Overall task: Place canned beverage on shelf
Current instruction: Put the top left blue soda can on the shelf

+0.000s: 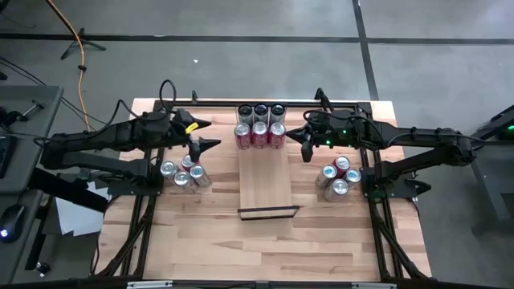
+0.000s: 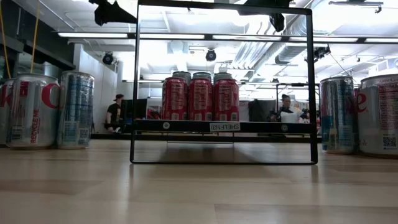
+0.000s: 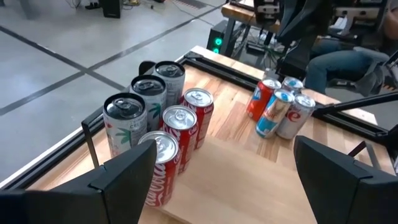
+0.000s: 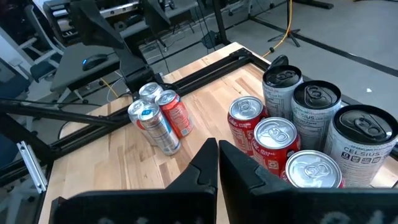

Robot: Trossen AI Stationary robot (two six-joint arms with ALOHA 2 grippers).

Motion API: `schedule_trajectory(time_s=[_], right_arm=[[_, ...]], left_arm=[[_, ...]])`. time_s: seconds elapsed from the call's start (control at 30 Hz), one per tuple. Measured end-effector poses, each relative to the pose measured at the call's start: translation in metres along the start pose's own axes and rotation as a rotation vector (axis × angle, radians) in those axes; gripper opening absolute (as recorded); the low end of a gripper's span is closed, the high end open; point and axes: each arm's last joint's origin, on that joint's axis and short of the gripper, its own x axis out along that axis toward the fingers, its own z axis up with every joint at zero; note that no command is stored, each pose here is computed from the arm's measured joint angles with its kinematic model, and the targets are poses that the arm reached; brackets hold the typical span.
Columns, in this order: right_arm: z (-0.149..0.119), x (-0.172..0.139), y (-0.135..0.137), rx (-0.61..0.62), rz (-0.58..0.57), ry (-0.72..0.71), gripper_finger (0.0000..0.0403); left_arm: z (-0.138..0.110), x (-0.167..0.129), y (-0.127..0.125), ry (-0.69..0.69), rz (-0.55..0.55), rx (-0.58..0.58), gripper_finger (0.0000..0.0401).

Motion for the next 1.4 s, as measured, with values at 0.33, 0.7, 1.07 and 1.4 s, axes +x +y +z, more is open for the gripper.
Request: schedule_trajectory(time_s=[0.33,0.7,1.07,1.4], right_arm=[[0.0,0.0,-0.0001,0.026,-0.001,0.0,0.0],[0.0,0.0,0.0,0.019,-0.002,0.0,0.0],[0.0,0.0,-0.0001,0.019,-0.002,0.0,0.0],[0.0,0.0,-0.0001,0.019,-0.002,0.0,0.0]], left_arm=[[-0.0016,0.0049,-0.0025,0.029,-0.046,0.005,0.0326],[-0.0013,0.0043,-0.0024,0.026,-0.047,0.004,0.0326],[-0.0013,0.0043,-0.0024,0.026,-0.047,0.004,0.0326],[-0.0012,0.0043,-0.0024,0.025,-0.046,0.004,0.0326]])
